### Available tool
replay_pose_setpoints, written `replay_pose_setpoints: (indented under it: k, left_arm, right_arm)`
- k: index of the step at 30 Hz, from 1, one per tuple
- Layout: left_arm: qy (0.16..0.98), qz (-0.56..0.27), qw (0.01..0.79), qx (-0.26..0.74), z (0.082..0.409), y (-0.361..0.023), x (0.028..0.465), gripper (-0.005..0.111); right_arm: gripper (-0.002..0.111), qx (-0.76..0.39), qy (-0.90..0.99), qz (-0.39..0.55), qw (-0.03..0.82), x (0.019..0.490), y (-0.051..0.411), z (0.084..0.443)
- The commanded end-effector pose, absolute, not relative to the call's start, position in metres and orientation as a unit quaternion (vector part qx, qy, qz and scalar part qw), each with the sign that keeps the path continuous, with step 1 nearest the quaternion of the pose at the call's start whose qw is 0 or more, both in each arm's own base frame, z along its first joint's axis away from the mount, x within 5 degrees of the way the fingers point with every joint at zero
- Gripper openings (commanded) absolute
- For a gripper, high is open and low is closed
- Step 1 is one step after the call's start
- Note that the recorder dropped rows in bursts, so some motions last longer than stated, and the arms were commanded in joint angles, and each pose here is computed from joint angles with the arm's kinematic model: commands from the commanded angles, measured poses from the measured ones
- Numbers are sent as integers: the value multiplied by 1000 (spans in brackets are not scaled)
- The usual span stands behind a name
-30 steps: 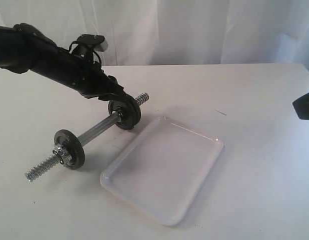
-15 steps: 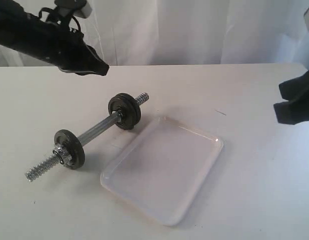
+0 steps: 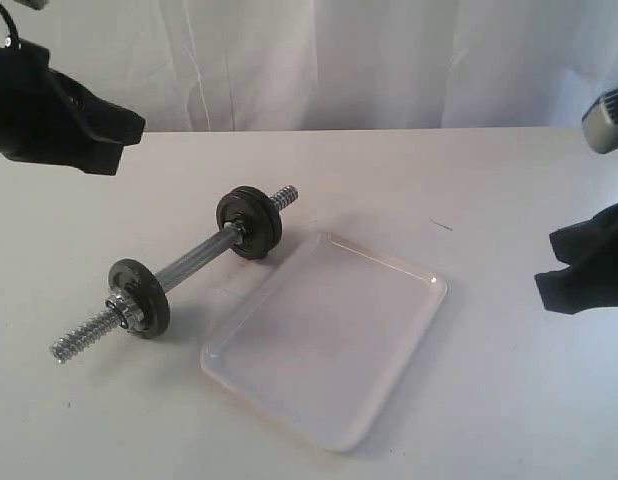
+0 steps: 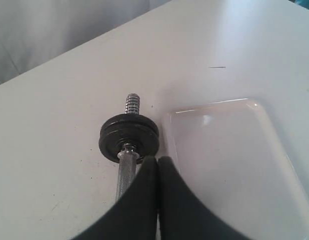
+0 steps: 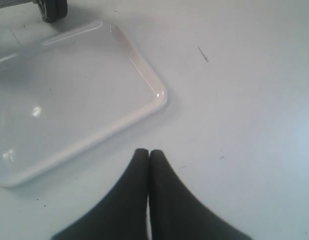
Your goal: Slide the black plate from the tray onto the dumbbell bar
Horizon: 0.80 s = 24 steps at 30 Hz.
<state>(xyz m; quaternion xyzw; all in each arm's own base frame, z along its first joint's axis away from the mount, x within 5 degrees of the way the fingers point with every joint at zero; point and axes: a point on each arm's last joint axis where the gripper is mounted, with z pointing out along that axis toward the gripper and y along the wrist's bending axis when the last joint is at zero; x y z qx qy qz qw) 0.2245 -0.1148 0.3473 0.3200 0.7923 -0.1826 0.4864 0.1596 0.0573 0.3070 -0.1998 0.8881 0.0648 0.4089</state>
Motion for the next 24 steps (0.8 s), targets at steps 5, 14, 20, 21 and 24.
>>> replay_pose_setpoints:
  k: [5, 14, 20, 21, 24]
  left_arm:
    - [787, -188, 489, 326, 352, -114, 216, 0]
    - [751, -61, 624, 206, 335, -81, 213, 0]
    - [765, -44, 621, 162, 270, -54, 164, 0]
    - [767, -46, 622, 151, 261, -51, 157, 0]
    - [777, -53, 610, 144, 238, -43, 137, 0]
  right_arm:
    - [0, -192, 889, 68, 410, 158, 56, 307]
    - [0, -192, 889, 68, 410, 158, 56, 307]
    - [0, -193, 889, 68, 410, 158, 56, 307]
    - [0, -193, 889, 68, 410, 158, 56, 307]
    - [0, -193, 889, 68, 410, 158, 56, 307]
